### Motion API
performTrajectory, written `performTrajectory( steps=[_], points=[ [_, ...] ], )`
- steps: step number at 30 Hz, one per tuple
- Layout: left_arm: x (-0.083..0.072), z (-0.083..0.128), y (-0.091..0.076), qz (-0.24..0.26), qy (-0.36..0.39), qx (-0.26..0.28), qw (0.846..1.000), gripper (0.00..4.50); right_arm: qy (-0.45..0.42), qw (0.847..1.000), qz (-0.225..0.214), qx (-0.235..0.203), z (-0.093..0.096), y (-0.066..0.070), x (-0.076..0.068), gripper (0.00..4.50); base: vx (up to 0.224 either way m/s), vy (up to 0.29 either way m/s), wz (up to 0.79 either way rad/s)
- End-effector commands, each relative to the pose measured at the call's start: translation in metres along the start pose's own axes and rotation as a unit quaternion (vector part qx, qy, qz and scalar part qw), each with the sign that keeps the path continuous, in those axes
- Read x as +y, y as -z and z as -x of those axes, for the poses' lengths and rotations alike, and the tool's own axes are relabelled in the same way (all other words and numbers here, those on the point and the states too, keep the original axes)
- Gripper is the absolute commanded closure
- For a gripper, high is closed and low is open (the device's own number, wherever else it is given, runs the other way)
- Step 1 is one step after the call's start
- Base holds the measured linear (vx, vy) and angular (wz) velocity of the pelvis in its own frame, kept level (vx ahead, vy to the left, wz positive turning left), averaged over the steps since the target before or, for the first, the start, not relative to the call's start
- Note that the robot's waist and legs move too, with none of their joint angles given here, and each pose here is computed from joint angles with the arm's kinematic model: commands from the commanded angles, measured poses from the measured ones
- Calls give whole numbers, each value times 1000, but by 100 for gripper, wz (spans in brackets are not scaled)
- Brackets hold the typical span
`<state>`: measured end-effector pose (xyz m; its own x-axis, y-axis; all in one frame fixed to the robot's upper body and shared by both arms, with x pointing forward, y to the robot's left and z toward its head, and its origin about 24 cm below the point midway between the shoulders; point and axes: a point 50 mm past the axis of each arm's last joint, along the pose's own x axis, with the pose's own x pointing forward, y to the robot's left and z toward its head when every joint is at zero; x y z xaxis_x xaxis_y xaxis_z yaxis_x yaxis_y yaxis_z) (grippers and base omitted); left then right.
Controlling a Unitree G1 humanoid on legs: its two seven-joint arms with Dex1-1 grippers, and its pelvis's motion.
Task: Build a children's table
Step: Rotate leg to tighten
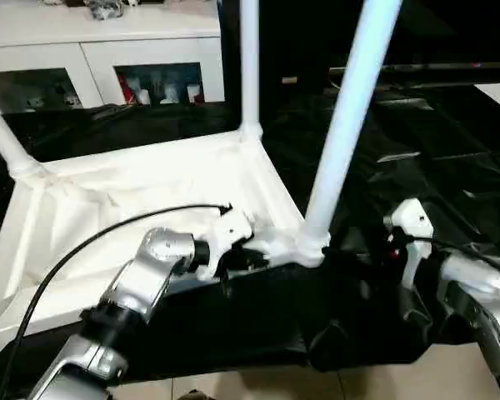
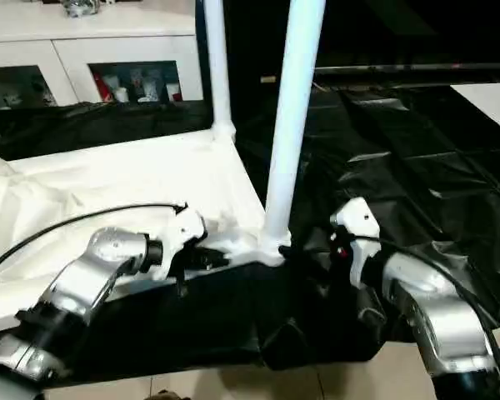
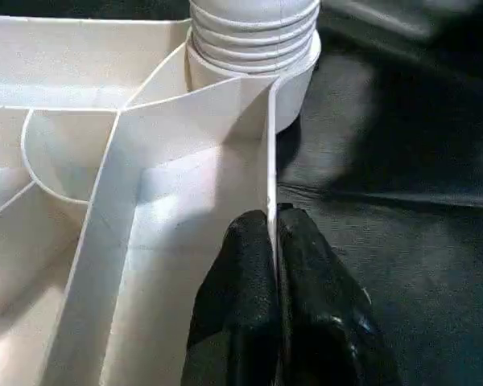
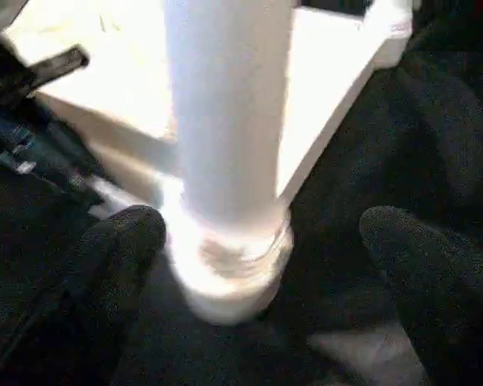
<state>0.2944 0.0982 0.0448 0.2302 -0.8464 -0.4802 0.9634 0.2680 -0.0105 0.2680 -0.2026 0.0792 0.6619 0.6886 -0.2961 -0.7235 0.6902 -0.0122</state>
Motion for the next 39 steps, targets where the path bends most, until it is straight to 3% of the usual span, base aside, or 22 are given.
performTrajectory(
  steps=[1, 10, 16, 17, 20, 22, 31, 32, 39],
  points=[
    [-11, -7, -5, 10, 38, -37, 999, 448, -6, 1000, 8, -1, -2, -2, -1, 0, 0, 0, 0],
    [-6, -8, -9, 6, 19, -29, 999, 448, -31, 998, 36, 43, -23, 7, -1, 0, 0, 0, 0],
    [-2, -8, -10, 4, 11, -27, 1000, 448, -33, 998, 33, 40, -28, 8, -2, 0, 0, 0, 0],
    [-2, -8, -10, 4, 10, -27, 1000, 450, -34, 998, 34, 39, -28, 8, -2, 28, 0, 0, 0],
    [-1, -8, -10, 4, 10, -27, 1000, 450, -39, 998, 36, 40, -29, 9, -1, 38, 0, 0, 0],
    [0, -8, -10, 5, 8, -26, 1000, 450, -40, 998, 37, 40, -30, 9, -2, 73, 0, 0, 0],
    [2, -7, -10, 6, 5, -26, 1000, 450, -42, 998, 38, 34, -31, 10, -2, 133, 0, 0, 0],
    [2, -7, -10, 6, 5, -26, 1000, 450, -42, 998, 38, 34, -31, 10, -2, 155, 0, 0, 0],
    [7, -6, -9, 21, -20, -26, 999, 450, -22, 999, 33, 21, -35, 13, -2, 183, 0, 0, 0]
  ],
)
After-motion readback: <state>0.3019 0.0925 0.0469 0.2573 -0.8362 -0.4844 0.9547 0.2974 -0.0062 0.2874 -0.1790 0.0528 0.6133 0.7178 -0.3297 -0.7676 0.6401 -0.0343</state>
